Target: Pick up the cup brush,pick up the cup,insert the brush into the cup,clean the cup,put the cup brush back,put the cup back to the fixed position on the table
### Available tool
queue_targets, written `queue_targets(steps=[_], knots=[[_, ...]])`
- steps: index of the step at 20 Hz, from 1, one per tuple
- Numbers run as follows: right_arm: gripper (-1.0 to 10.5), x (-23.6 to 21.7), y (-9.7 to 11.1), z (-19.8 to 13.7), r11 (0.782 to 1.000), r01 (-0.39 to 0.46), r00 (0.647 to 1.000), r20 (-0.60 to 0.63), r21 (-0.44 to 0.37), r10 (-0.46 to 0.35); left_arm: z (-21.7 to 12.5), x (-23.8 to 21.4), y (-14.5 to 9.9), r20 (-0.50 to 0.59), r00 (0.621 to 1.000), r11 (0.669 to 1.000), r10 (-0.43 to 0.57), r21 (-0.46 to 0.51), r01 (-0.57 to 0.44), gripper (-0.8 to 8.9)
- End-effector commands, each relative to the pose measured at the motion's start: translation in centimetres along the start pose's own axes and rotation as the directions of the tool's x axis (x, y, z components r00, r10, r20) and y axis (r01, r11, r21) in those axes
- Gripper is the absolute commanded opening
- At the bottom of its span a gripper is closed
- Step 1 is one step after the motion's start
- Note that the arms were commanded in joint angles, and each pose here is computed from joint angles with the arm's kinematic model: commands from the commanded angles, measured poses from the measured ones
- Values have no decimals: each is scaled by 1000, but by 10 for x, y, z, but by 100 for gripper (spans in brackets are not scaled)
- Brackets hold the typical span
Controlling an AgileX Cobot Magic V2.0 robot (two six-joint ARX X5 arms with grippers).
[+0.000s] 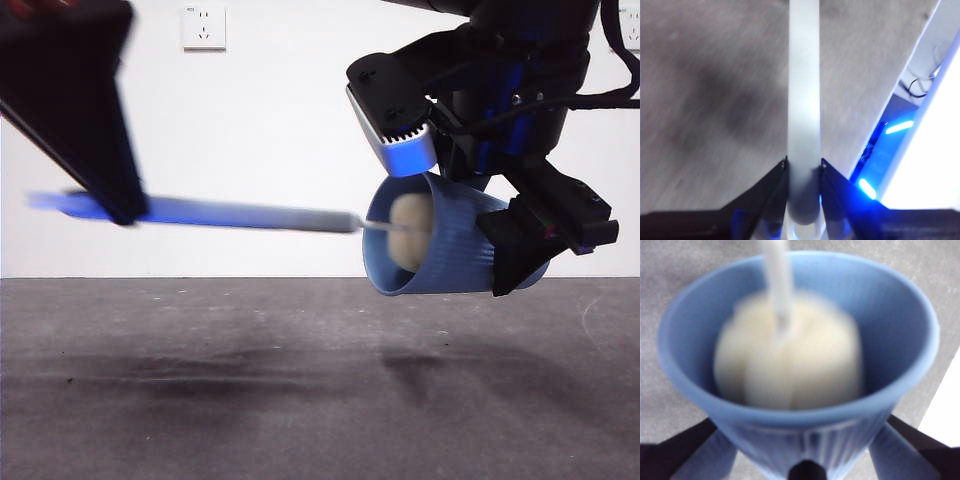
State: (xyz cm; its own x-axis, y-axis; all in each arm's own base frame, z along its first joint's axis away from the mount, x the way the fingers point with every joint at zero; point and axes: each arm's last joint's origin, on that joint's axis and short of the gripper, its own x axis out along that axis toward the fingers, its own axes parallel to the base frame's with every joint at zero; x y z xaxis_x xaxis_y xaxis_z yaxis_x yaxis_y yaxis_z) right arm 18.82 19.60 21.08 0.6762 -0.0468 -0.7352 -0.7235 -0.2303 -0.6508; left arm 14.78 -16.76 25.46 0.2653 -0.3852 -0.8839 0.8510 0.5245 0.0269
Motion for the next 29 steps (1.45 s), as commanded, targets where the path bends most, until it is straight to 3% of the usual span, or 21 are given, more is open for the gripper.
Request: queue_targets(steps=[1,6,9,12,15,21,23,25,27,29], knots=[[-17,1,0,2,1000,-1,1000,2,11,1,10,16,0,33,999,1000,-27,-4,27,-9],[-17,1,0,2,999,-3,1000,6,41,3,17,22,-2,72,997,999,-24,-23,26,-9],[-17,1,0,2,999,-3,1000,-3,46,3,9,21,-1,-8,1000,998,-11,-55,11,-9],[-17,1,1,1,999,-10,1000,-8,44,10,-1,14,1,-99,990,992,96,-69,-104,-9],[-17,1,1,1,998,-11,1000,-8,61,11,-12,0,7,-129,983,984,128,-107,-143,-9],[-17,1,1,1,991,-8,1000,-12,132,10,-36,-33,15,-185,957,956,223,-150,-251,-9],[-17,1,0,1,978,4,1000,-7,209,-2,-43,-42,17,-181,955,948,234,-175,-265,-9],[-17,0,-2,1,947,17,1000,0,321,-19,-49,-50,19,-177,954,941,243,-197,-277,-9],[-17,-3,-5,1,874,32,999,13,486,-44,-51,-54,21,-157,953,926,259,-242,-291,-9],[-17,-9,-8,-2,726,23,997,37,687,-67,-48,-55,26,-114,952,895,283,-327,-305,-9]])
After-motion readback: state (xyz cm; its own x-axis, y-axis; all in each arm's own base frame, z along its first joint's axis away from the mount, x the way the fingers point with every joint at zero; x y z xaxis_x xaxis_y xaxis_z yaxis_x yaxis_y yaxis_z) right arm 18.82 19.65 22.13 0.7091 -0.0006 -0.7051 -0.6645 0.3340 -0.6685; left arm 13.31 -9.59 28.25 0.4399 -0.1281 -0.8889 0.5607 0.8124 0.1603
